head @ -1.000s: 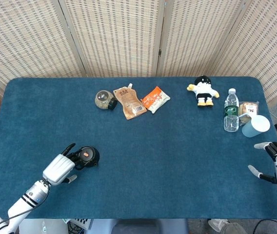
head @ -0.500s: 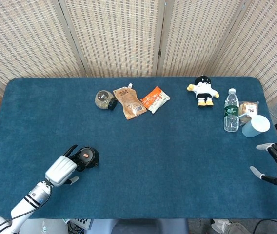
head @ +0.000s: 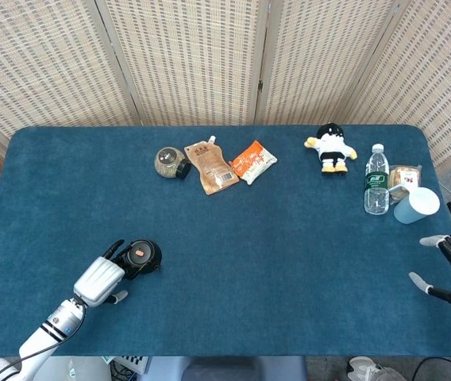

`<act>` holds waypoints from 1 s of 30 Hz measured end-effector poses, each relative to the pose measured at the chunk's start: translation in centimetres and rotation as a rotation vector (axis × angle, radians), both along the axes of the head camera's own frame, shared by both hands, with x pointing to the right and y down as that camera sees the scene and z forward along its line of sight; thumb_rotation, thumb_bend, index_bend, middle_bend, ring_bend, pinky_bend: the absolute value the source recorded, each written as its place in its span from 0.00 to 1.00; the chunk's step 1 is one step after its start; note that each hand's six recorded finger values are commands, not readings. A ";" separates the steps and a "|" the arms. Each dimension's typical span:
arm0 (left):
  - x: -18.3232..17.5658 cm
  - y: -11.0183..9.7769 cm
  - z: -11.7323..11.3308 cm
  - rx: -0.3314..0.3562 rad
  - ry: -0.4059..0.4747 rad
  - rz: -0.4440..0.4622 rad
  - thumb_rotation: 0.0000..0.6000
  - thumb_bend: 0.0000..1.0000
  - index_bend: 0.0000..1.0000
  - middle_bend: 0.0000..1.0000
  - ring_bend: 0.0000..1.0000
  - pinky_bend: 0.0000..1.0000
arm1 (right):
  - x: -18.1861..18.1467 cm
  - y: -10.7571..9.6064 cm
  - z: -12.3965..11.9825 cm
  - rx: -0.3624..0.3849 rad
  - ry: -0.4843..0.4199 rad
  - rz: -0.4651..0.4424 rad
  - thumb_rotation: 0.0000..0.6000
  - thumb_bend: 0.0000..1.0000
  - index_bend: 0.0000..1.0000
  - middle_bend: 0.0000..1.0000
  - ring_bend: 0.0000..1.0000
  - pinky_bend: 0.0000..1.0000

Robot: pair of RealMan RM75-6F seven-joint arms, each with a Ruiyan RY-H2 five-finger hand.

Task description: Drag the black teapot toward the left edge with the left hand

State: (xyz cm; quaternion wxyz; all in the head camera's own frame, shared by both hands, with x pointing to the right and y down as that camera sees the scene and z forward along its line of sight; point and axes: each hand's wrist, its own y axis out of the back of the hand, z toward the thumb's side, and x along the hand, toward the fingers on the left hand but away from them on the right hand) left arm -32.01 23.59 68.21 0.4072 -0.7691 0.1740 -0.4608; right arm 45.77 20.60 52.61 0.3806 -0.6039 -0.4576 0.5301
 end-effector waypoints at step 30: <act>1.6 -0.8 0.1 -0.139 0.227 -0.306 1.00 0.11 0.89 0.99 0.77 0.01 | 0.6 0.1 0.3 -0.005 0.001 0.019 1.00 0.15 0.36 0.37 0.27 0.08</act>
